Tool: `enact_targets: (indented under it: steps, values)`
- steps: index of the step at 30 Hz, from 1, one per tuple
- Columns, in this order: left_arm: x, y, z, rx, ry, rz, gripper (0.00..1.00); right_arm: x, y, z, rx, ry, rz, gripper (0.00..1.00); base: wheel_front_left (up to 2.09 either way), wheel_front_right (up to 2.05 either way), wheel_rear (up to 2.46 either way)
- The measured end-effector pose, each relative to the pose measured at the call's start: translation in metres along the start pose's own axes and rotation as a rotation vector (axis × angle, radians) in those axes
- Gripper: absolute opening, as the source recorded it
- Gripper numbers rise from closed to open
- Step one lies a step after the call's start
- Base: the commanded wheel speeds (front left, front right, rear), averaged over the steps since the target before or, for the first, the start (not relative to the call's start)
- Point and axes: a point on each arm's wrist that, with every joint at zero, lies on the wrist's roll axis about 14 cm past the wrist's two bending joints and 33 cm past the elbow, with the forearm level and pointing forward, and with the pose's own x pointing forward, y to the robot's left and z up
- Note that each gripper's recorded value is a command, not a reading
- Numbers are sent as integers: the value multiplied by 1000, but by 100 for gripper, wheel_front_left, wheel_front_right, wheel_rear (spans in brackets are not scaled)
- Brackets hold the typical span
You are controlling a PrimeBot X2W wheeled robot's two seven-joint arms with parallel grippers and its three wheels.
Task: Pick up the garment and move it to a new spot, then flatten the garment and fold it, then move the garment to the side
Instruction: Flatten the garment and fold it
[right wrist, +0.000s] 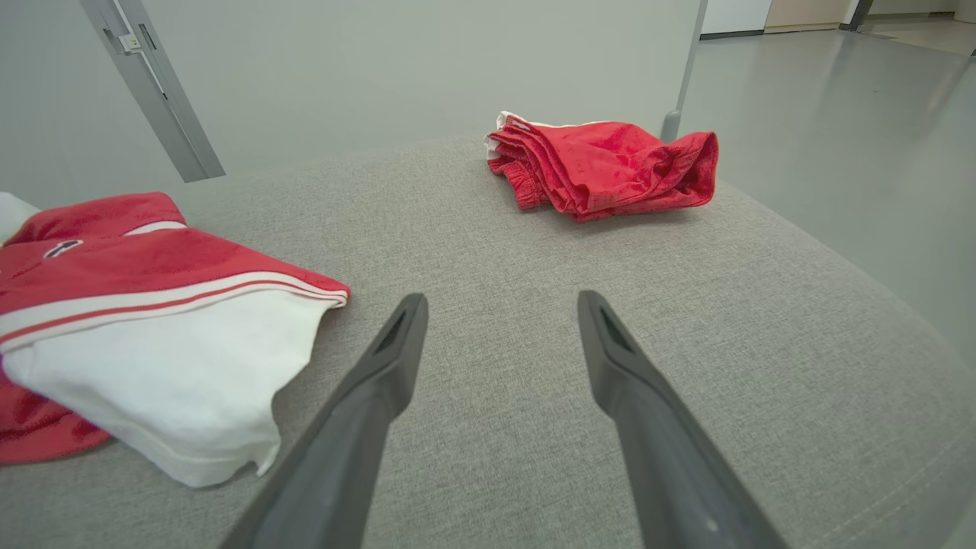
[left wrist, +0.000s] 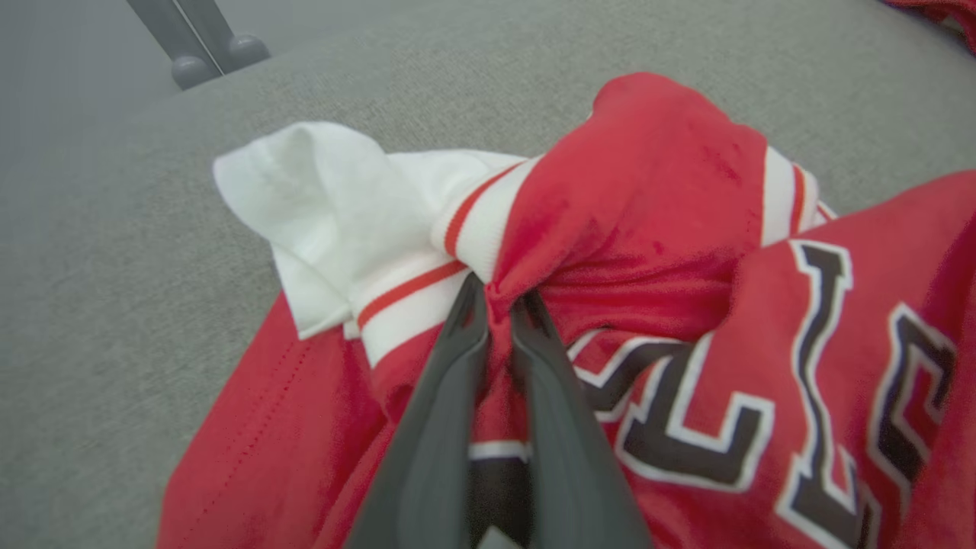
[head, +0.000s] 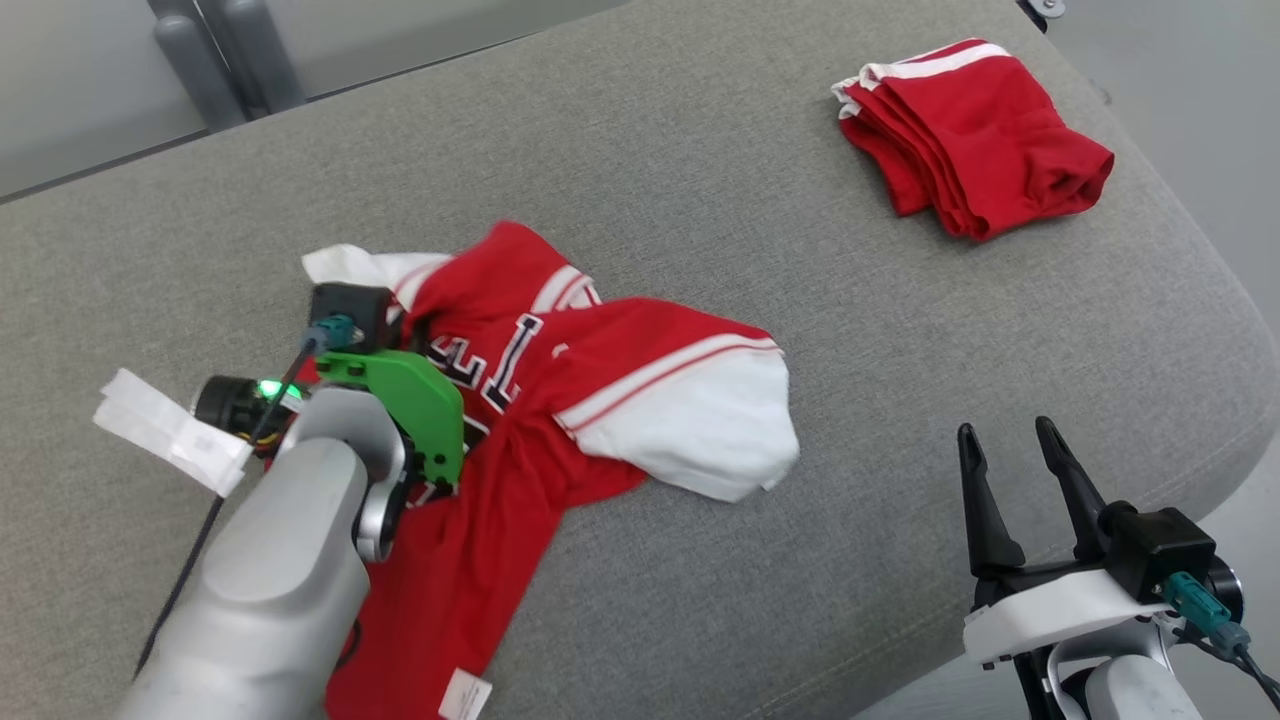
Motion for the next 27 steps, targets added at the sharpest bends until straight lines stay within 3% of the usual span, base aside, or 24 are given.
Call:
enact_targets:
  steps: [4, 12, 13, 14, 15, 19, 22, 27]
  values:
    - [2, 27, 32, 15, -144, 84, 0, 5, 8, 0, -10, -2, 26, 100, 0, 0, 0]
    - [-1, 43, 65, 73, -310, 117, 0, 6, 11, 2, -20, -8, 37, 100, 0, 0, 0]
    - [-1, 43, 65, 59, -313, 116, 8, 5, 11, 2, -19, -8, 37, 100, 0, 0, 0]
    - [-1, 42, 62, 45, -304, 109, 84, 4, 11, 1, -18, -5, 37, 100, 0, 0, 0]
    - [-2, 41, 57, 38, -292, 108, 100, 3, 11, 0, -16, -2, 38, 100, 0, 0, 0]
    - [-10, 38, 47, -3, -284, 108, 100, 1, 10, 2, -10, -10, 38, 100, 0, 0, 0]
    - [-26, 36, 62, -51, -372, 116, 100, 1, 8, 5, -8, -22, 33, 100, 0, 0, 0]
    - [-79, 49, 55, -129, -489, 217, 100, 2, 6, 18, -28, -66, 33, 100, 0, 0, 0]
